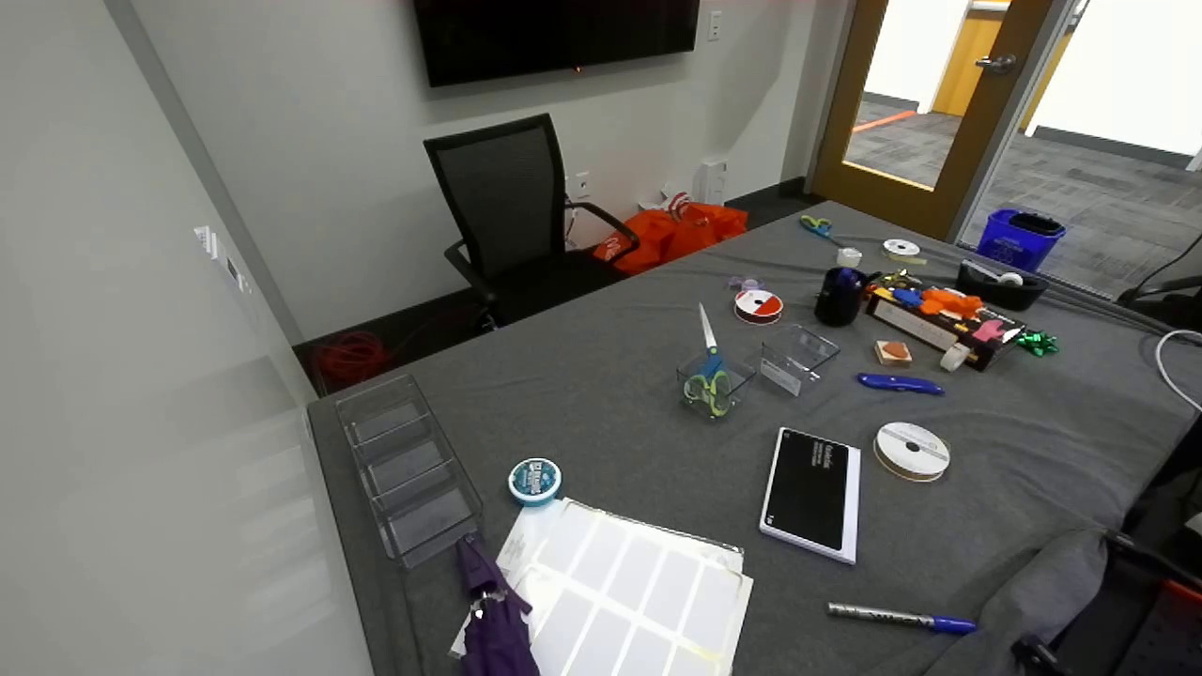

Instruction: Pick up the white circular object and put it inside the clear bowl

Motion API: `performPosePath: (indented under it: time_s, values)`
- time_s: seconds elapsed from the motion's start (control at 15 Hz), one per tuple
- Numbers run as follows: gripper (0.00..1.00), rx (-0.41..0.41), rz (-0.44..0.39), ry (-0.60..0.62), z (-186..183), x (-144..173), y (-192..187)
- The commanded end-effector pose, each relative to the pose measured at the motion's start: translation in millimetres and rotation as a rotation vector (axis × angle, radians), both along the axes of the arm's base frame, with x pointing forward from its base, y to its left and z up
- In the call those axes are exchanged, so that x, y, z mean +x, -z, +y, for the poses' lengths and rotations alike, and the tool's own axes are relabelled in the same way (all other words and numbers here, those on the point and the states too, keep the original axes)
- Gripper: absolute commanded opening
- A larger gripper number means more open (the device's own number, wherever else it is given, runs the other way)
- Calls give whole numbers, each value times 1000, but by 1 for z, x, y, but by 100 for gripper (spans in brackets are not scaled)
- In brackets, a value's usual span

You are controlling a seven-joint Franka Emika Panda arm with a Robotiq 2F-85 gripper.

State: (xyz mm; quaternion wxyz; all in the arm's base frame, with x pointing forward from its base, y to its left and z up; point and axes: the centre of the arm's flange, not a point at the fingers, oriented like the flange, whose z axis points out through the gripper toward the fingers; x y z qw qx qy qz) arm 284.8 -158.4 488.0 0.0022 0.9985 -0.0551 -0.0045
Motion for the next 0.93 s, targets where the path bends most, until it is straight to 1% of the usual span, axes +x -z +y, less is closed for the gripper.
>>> performPosePath:
  time_s: [0.0, 0.2, 0.4, 0.53, 0.73, 0.87]
  values:
    - [100, 42, -61, 176, 8, 49, 15]
    - [100, 81, -136, 353, 8, 91, 28]
    - [100, 84, -165, 451, 7, 118, 49]
    - [100, 76, -122, 429, 9, 124, 73]
    - [100, 55, -48, 341, 8, 120, 114]
    - [100, 55, -25, 295, 7, 120, 134]
